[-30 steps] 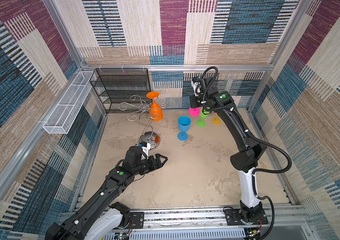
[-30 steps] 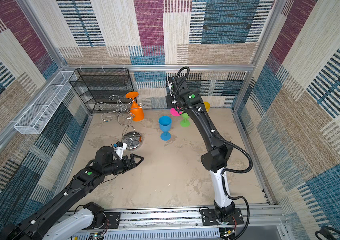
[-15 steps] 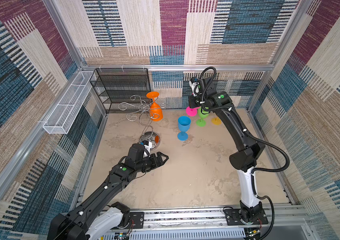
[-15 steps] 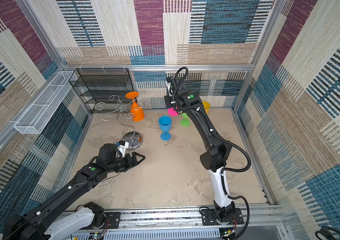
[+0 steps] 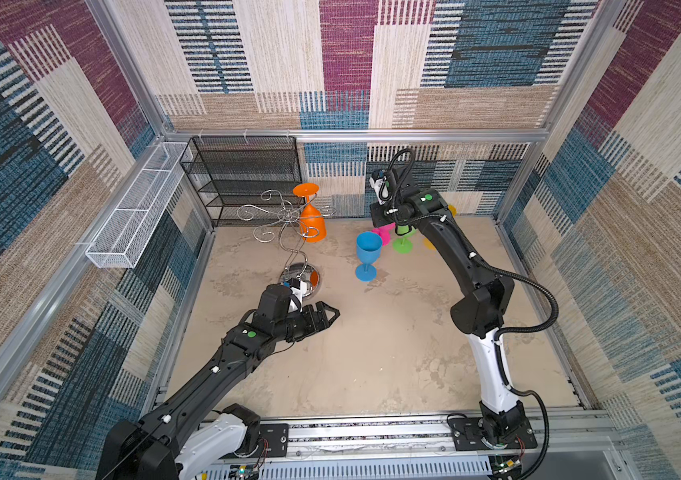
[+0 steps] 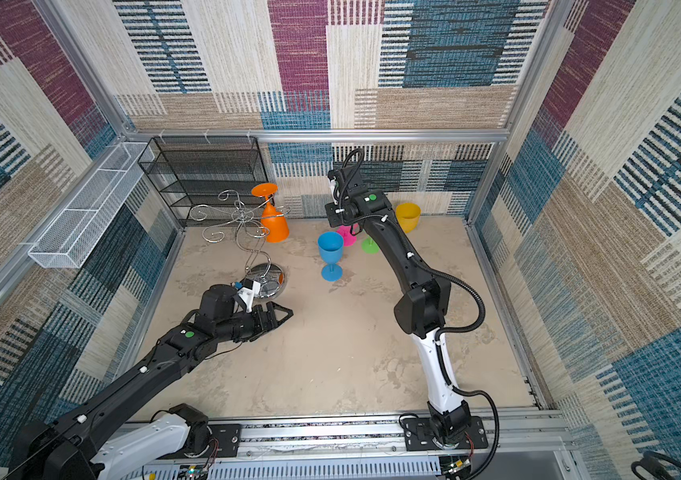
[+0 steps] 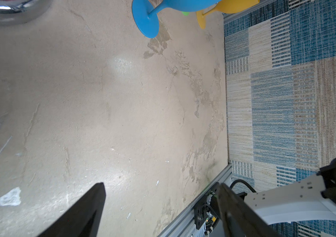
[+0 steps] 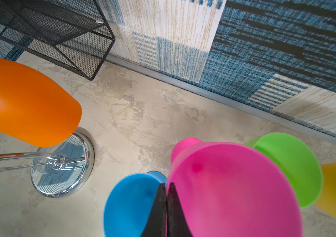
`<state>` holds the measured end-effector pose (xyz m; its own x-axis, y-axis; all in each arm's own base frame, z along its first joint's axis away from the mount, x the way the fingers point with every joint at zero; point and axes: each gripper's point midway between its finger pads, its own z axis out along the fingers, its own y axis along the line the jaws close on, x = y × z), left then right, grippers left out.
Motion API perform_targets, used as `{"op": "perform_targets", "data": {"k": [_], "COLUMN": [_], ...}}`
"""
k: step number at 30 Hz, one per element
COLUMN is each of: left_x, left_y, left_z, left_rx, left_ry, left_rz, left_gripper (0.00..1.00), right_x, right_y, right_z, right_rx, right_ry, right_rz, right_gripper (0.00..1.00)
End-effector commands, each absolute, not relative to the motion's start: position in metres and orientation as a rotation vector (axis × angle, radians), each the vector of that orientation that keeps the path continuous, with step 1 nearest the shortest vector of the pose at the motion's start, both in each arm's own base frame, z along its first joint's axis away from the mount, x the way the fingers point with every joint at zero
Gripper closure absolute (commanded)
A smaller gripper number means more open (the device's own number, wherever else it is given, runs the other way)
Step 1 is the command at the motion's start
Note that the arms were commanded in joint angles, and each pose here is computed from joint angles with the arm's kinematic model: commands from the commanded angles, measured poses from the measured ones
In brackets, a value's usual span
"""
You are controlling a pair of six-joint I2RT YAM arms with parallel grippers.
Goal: Take the wine glass off the wine glass rack
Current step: 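Carry the pink glass with the right gripper beside the blue glass, then lower the pink glass upright onto the table and open the right gripper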
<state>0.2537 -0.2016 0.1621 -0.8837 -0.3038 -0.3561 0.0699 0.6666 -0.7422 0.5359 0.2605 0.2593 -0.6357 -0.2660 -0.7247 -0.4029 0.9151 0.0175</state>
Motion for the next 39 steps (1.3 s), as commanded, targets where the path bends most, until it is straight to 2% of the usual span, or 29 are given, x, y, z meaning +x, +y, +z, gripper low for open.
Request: {"op": "perform_targets", "data": {"k": [1, 22, 33, 39], "left_x": [0.258, 0.262, 0.264, 0.265], "left_y": [-0.206, -0.211, -0.213, -0.214], "left_z": [0.169, 0.163, 0.162, 0.16], "left_rx": [-0.136, -0.135, -0.137, -0.139], "left_ry": [2.397, 2.416, 2.422, 2.428], "left_rz": [-1.125, -1.142, -1.144, -1.144], "left_gripper": [0.12, 0.13, 0.13, 0.13], "right_x": [0.541, 0.557, 0.565, 0.566], "right_y": [0.264, 0.262, 0.257, 0.256], "right_z": [0.253, 0.21, 0.208, 0.207], "right_rx": [-0.488, -0.515, -0.493, -0.491], "right_ry": [2.285, 2.333, 2.326, 2.327], "right_rz": [0.227, 0.16, 0.168, 0.168], "right_gripper": [1.0, 1.0, 0.79, 0.78]}}
